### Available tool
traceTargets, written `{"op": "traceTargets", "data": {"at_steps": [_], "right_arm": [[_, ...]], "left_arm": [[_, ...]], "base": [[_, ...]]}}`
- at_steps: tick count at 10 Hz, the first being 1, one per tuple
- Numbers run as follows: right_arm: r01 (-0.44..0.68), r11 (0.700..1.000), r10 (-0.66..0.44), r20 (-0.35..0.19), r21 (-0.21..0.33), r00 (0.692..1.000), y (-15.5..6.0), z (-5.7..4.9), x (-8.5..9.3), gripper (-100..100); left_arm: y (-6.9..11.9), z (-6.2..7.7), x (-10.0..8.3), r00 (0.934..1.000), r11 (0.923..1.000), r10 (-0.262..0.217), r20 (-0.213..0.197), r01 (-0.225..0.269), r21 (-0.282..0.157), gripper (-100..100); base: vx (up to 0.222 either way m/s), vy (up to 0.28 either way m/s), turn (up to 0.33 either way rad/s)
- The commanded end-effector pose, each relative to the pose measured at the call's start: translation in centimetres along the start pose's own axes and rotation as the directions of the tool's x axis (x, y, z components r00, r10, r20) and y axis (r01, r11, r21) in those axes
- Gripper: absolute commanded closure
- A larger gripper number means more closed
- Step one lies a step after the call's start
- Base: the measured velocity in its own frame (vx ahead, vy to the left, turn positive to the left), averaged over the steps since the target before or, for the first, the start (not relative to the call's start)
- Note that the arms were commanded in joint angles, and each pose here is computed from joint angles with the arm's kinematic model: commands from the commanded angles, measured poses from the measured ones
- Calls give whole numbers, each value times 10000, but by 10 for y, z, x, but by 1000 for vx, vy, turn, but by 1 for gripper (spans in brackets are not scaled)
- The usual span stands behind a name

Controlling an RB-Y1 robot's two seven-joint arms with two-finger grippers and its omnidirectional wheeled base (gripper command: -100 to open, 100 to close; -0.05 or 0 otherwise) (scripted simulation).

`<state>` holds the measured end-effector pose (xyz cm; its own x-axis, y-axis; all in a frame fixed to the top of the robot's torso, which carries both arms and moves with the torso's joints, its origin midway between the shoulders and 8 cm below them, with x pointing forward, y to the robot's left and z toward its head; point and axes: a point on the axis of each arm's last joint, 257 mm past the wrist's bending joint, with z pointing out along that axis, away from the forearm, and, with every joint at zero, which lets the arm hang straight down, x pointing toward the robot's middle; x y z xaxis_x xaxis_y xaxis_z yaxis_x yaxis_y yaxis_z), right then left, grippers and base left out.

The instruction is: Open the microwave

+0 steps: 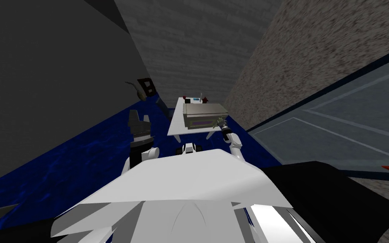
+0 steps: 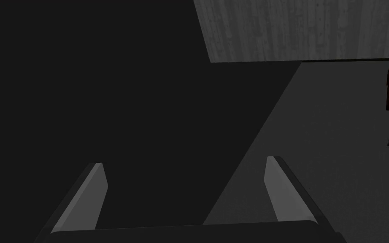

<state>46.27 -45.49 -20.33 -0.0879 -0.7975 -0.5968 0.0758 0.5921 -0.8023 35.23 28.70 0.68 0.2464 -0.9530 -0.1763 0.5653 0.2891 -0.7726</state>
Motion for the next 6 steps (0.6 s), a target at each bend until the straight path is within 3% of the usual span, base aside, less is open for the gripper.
{"op": "traceTargets", "data": {"at_steps": [1, 2, 3, 6], "right_arm": [[-154, 9993, 166, 331, -348, 9993, 26, -2, -25, 100], [-258, 9990, 280, 601, -373, 9978, 33, -5, -46, 100], [-296, 9981, 334, 706, -539, 9969, 42, -5, -52, 100], [-269, 9995, 274, 320, -153, 9991, 23, -3, -36, 100]], "left_arm": [[0, 0, 0, 10000, 10000, 1, 0, -1, -1, 0], [0, 0, 0, 10000, 10000, 0, 0, 0, 0, 0], [0, 0, 0, 10000, 10000, 1, 0, -1, -1, 0], [0, 0, 0, 10000, 10000, -5, 0, 5, 3, 0]], "base": [[60, -27, -162], [70, -28, -291], [66, -29, -158], [-36, 49, 21]]}}
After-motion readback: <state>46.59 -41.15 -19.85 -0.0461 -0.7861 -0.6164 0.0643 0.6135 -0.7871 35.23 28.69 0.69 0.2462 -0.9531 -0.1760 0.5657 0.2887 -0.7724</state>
